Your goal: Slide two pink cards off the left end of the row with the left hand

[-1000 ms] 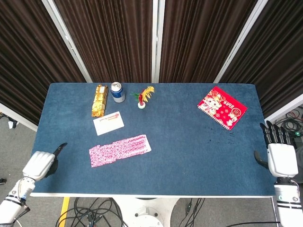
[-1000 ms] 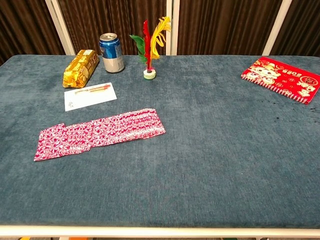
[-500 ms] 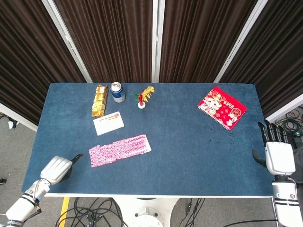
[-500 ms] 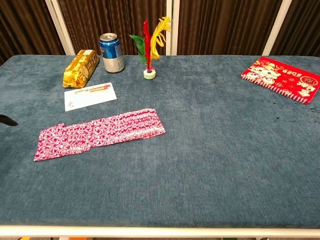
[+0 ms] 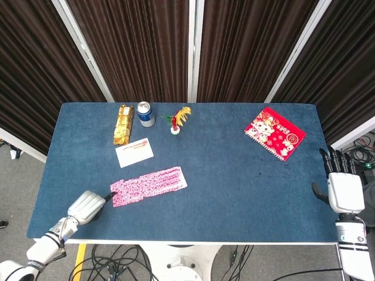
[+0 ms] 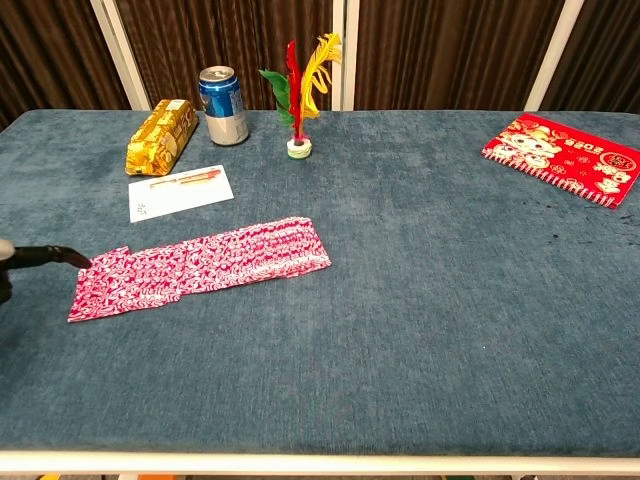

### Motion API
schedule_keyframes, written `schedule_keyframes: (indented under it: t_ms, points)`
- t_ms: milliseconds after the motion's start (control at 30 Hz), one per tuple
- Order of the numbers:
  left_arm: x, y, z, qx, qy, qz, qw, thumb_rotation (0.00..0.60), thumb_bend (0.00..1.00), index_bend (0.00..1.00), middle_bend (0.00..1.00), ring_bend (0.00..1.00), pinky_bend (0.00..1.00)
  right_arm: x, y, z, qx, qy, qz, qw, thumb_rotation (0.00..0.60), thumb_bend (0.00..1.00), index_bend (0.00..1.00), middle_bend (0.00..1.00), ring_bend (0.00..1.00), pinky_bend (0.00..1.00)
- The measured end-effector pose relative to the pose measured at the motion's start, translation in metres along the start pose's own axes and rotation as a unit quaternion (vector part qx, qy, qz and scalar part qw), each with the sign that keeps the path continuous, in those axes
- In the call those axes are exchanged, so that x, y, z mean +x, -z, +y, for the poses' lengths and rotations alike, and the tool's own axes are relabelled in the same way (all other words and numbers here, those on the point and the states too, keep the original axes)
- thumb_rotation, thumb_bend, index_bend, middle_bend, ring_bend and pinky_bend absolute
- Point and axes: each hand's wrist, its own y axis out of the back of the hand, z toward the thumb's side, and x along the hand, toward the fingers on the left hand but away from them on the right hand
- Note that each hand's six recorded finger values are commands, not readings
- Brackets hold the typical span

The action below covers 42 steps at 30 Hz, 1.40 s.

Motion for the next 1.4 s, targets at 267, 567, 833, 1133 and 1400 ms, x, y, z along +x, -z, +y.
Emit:
schedule_keyframes:
  t_ms: [267,567,833,1133,1400]
  points:
    - [0.018,-0.006,-0.002,0.035,-0.004,0.000,0.9994,0.600,0.81,0.11,0.86,0.83,0.84,-0.001,0.003,-0.003,0.000,-0.001,-0.005,1.0000,0.600,0.23,0.00,0.00,0.00,0.00]
    - [0.027,0.000,-0.014,0.052,0.032,0.022,0.9979,0.600,0.81,0.11,0.86,0.83,0.83,-0.001,0.004,-0.006,-0.002,-0.007,-0.005,1.0000,0.600,0.23,0.00,0.00,0.00,0.00]
    - [0.029,0.005,-0.016,0.053,0.042,0.037,0.9971,0.600,0.81,0.11,0.86,0.83,0.83,-0.002,0.005,-0.007,-0.005,-0.009,-0.005,0.9999,0.600,0.23,0.00,0.00,0.00,0.00]
    - [0.033,0.025,-0.012,0.042,0.037,0.067,0.9961,0.600,0.81,0.11,0.86,0.83,0.83,-0.002,0.005,-0.008,-0.004,-0.011,-0.005,0.9999,0.600,0.23,0.00,0.00,0.00,0.00]
    - [0.039,0.046,-0.012,0.032,0.040,0.093,0.9943,0.600,0.81,0.11,0.86,0.83,0.83,-0.001,0.003,-0.008,-0.003,-0.011,-0.004,0.9999,0.600,0.23,0.00,0.00,0.00,0.00]
